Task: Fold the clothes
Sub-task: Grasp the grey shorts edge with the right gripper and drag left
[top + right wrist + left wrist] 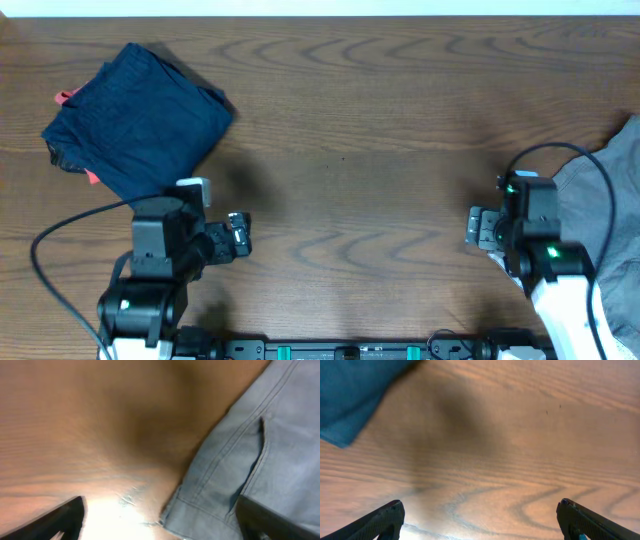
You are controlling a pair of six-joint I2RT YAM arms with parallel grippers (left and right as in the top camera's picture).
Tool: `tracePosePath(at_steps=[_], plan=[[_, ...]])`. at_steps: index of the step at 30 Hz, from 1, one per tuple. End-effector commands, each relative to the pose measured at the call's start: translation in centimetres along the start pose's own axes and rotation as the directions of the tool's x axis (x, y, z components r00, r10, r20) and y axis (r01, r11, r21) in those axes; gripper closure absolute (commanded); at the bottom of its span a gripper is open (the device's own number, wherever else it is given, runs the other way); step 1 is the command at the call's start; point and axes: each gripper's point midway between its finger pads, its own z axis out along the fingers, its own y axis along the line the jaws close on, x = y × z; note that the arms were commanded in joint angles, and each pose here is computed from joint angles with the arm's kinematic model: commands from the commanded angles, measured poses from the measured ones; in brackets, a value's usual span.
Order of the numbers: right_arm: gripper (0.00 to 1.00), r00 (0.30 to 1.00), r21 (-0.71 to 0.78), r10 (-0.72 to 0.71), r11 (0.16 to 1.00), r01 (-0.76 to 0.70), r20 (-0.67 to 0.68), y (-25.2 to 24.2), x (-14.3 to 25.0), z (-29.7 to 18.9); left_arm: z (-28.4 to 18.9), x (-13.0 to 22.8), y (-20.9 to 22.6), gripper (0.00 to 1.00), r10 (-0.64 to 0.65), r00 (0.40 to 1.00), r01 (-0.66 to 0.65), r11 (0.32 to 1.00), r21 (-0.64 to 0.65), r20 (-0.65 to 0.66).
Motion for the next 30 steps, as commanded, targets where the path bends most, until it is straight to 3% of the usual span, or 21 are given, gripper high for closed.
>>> tracePosePath(at_steps=[1, 4, 12, 14, 18, 20, 24, 27, 30], plan=[[0.29, 0.992, 0.149, 0.086, 0.986, -0.071, -0.096, -2.3, 1.7, 1.6, 0.1, -0.3, -1.0, 0.02, -0.008, 1.0, 0.009, 0.999, 0.05, -0.027], [0.41, 0.973, 0.223, 0.149, 0.969, -0.108, -0.176, -3.4, 3.2, 2.9, 0.7, 0.0, -0.8, 0.02, -0.014, 0.998, 0.016, 0.999, 0.042, -0.054], [0.26, 0.927, 0.278, 0.217, 0.952, -0.131, -0.307, -4.9, 6.3, 5.8, 1.1, 0.2, -0.6, 0.02, -0.019, 0.997, 0.022, 0.999, 0.036, -0.077], [0.37, 0.914, 0.267, 0.22, 0.955, -0.13, -0.34, -4.6, 7.0, 6.3, 1.1, 0.1, -0.6, 0.02, -0.018, 0.997, 0.021, 0.999, 0.037, -0.073], [0.71, 0.906, 0.195, 0.222, 0.968, -0.159, -0.36, -3.1, 7.1, 7.2, 1.1, -0.1, -0.7, 0.02, -0.016, 0.998, 0.018, 0.999, 0.04, -0.062], [0.98, 0.91, 0.095, 0.214, 0.977, -0.192, -0.355, -1.3, 6.4, 7.6, 1.1, -0.2, -0.7, 0.02, -0.015, 0.998, 0.017, 0.999, 0.041, -0.059], [0.99, 0.952, -0.329, 0.102, 0.923, -0.198, -0.287, 5.7, 3.1, 7.3, 1.1, -0.7, -0.9, 0.02, -0.01, 0.999, 0.012, 0.999, 0.046, -0.038], [0.99, 0.993, -0.653, 0.042, 0.75, -0.107, -0.115, 12.0, -1.4, 4.7, 1.1, -2.2, -1.2, 0.02, 0.002, 1.0, -0.004, 0.998, 0.061, 0.023], [0.99, 0.996, -0.8, 0.036, 0.598, 0.039, 0.076, 16.8, -5.3, 1.5, 1.0, -4.1, -1.7, 0.02, 0.016, 0.995, -0.024, 0.997, 0.079, 0.098]])
